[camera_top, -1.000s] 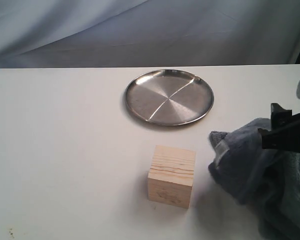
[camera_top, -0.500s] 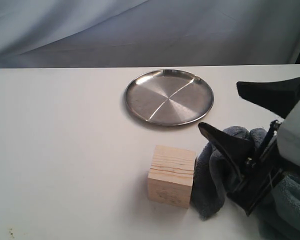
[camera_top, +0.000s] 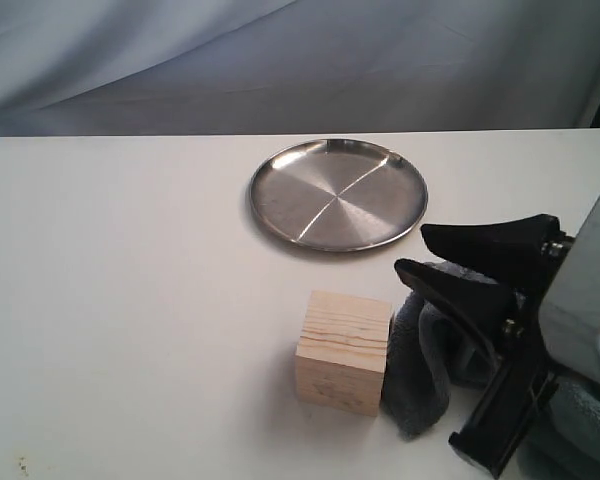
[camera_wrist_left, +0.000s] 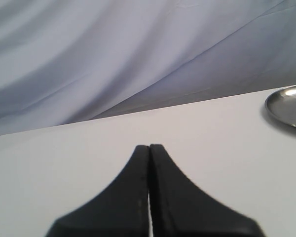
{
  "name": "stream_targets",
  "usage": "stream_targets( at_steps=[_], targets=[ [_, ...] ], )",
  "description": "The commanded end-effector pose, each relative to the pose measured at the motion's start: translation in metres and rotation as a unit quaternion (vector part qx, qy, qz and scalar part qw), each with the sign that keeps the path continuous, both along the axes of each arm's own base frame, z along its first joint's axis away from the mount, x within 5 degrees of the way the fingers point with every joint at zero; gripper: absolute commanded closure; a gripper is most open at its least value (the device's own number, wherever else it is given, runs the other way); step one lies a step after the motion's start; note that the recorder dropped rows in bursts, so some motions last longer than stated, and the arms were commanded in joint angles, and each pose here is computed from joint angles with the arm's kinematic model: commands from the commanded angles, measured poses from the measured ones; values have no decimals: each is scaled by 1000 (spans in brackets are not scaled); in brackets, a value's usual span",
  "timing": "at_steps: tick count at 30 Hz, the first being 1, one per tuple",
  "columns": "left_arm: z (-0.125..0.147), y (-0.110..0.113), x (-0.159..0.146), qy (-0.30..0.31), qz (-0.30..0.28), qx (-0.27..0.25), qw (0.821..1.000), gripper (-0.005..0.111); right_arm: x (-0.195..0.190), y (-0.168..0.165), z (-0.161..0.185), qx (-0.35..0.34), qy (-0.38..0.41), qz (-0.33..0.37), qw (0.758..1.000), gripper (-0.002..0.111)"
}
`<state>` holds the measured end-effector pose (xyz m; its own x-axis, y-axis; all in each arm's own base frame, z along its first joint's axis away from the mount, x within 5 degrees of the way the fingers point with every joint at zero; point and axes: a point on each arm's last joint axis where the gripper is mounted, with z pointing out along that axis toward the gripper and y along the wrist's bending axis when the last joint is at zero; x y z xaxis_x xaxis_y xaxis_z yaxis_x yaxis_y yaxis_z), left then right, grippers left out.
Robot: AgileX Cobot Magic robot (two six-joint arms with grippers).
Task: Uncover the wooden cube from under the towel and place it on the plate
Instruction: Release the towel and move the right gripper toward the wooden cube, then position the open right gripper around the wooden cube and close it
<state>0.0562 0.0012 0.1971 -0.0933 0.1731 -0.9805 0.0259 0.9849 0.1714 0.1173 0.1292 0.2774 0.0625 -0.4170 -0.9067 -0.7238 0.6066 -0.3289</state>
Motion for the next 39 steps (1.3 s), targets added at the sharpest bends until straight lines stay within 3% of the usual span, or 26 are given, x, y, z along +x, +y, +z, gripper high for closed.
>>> stream_targets(
  at_steps=[1,6,10,13,29,39],
  targets=[
    [0,0,0,-1,0,-6,1000,107,4,-4,1,26,4,-35,999,96],
    [0,0,0,-1,0,-6,1000,107,7,-12,-4,134,22,-91,987,105],
    [0,0,0,-1,0,-6,1000,107,2,-9,-12,138,13,-56,989,105],
    [0,0,0,-1,0,-6,1000,107,1,-2,-20,151,51,-39,986,105],
    [0,0,0,-1,0,-6,1000,107,28,25,-66,83,78,-61,992,105],
    [0,0,0,-1,0,-6,1000,107,34,32,-89,46,108,-70,991,97]
  ],
)
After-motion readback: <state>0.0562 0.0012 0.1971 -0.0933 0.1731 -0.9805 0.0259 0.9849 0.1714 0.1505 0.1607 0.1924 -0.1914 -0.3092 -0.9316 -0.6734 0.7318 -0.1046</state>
